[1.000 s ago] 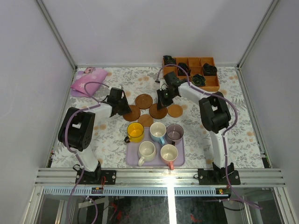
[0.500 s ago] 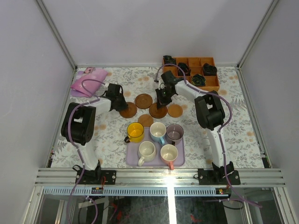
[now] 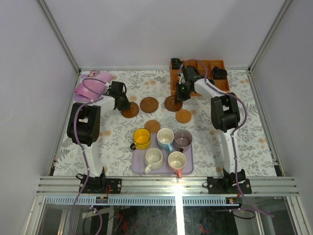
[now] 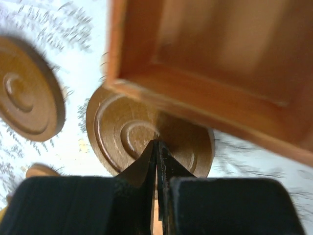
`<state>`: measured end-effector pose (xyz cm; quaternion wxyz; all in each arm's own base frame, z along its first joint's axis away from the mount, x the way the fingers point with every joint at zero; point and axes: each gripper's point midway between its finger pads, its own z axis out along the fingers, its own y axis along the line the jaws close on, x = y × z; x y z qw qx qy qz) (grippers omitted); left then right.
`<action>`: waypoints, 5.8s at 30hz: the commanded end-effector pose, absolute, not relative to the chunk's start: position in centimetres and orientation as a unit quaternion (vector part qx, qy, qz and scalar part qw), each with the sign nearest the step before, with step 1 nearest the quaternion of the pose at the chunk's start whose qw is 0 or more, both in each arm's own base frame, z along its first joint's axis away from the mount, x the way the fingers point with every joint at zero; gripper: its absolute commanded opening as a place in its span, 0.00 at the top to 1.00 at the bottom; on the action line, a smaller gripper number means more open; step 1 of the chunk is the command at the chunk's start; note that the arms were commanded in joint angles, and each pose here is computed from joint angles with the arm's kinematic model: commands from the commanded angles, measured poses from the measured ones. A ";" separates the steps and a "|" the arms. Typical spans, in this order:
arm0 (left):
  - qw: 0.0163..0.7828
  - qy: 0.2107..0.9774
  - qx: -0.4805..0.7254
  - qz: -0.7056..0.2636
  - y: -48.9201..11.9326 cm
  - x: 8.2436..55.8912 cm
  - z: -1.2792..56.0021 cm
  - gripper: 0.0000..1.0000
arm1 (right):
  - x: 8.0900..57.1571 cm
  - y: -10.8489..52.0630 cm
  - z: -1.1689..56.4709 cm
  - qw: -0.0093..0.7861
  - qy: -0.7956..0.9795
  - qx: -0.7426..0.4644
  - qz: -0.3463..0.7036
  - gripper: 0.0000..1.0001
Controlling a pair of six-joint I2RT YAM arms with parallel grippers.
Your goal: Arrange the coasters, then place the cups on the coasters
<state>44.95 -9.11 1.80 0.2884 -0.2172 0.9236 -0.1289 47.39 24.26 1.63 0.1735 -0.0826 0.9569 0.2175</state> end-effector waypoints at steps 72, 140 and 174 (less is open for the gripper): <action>0.328 0.923 -0.039 -0.199 -17.3 48.1 6.2 1.00 | 43.5 9.6 10.2 0.307 0.946 0.035 0.101 0.97; 0.221 0.948 0.056 -0.221 -23.5 37.4 5.1 1.00 | 40.9 18.5 0.0 0.161 0.975 -0.053 0.141 1.00; 0.147 0.978 -0.026 -0.143 -18.4 35.4 -1.4 1.00 | 41.8 17.7 5.7 0.225 0.962 -0.061 0.140 1.00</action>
